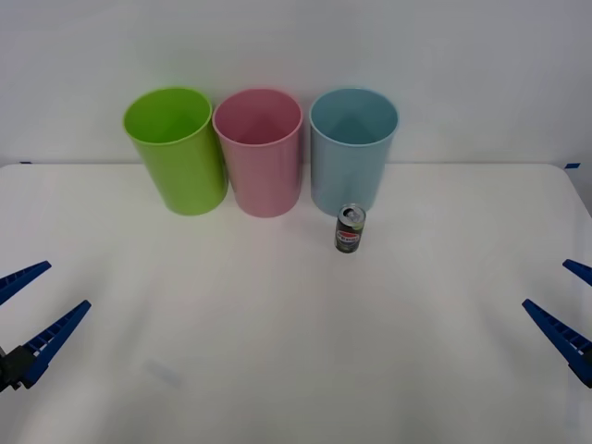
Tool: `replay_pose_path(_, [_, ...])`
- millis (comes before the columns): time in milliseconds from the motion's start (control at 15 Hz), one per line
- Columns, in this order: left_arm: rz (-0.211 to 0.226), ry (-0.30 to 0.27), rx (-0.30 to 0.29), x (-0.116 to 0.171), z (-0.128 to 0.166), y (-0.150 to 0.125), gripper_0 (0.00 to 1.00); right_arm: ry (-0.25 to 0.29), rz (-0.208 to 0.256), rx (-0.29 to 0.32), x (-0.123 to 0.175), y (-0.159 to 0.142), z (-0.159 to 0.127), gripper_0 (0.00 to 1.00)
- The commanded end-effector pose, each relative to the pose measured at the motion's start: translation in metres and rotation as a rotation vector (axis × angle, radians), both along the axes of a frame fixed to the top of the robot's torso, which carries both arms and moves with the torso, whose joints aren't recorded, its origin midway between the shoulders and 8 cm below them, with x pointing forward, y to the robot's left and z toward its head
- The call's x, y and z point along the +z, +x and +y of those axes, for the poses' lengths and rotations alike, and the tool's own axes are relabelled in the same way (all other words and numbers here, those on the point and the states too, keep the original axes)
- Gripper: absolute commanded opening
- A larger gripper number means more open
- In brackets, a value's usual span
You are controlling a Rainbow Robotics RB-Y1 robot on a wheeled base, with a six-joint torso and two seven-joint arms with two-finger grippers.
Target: Grasp the object on the table and drop it into the matching bin: aluminum can to the light blue bin, PET bottle to the pink bin.
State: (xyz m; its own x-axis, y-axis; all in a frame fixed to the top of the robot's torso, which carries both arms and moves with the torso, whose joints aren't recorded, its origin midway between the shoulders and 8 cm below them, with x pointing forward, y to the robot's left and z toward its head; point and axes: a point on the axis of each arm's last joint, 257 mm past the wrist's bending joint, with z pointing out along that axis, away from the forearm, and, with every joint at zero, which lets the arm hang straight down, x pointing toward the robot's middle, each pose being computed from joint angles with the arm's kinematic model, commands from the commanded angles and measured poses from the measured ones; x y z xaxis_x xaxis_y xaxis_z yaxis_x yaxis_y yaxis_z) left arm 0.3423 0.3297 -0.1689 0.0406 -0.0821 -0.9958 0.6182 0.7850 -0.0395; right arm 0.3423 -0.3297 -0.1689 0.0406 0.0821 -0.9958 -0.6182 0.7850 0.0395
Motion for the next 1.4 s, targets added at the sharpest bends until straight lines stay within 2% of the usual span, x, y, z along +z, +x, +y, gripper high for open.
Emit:
replay_pose_path(67, [0.000, 0.000, 0.000, 0.000, 0.000, 0.000, 1.00, 0.000, 0.000, 0.000, 0.000, 0.000, 0.000, 1.00])
replay_pose_path(133, [0.000, 0.000, 0.000, 0.000, 0.000, 0.000, 1.00, 0.008, 0.021, 0.007, -0.011, -0.004, 0.006, 1.00])
replay_pose_path(333, [0.000, 0.000, 0.000, 0.000, 0.000, 0.000, 1.00, -0.004, 0.025, 0.028, -0.012, -0.009, 0.016, 1.00])
replay_pose_path(733, [0.000, 0.000, 0.000, 0.000, 0.000, 0.000, 1.00, -0.002, 0.036, 0.044, -0.027, 0.002, 0.042, 1.00])
replay_pose_path(933, [0.000, 0.000, 0.000, 0.000, 0.000, 0.000, 1.00, -0.032, 0.033, 0.037, -0.038, 0.015, 0.057, 1.00])
replay_pose_path(1067, [0.000, 0.000, 0.000, 0.000, 0.000, 0.000, 1.00, -0.098, -0.005, 0.009, -0.044, 0.026, 0.063, 1.00])
replay_pose_path(1133, [0.000, 0.000, 0.000, 0.000, 0.000, 0.000, 1.00, -0.113, -0.004, -0.007, -0.048, 0.032, 0.066, 1.00])
replay_pose_path(1400, [0.000, 0.000, 0.000, 0.000, 0.000, 0.000, 1.00, -0.124, 0.019, -0.032, -0.061, 0.054, 0.087, 1.00])
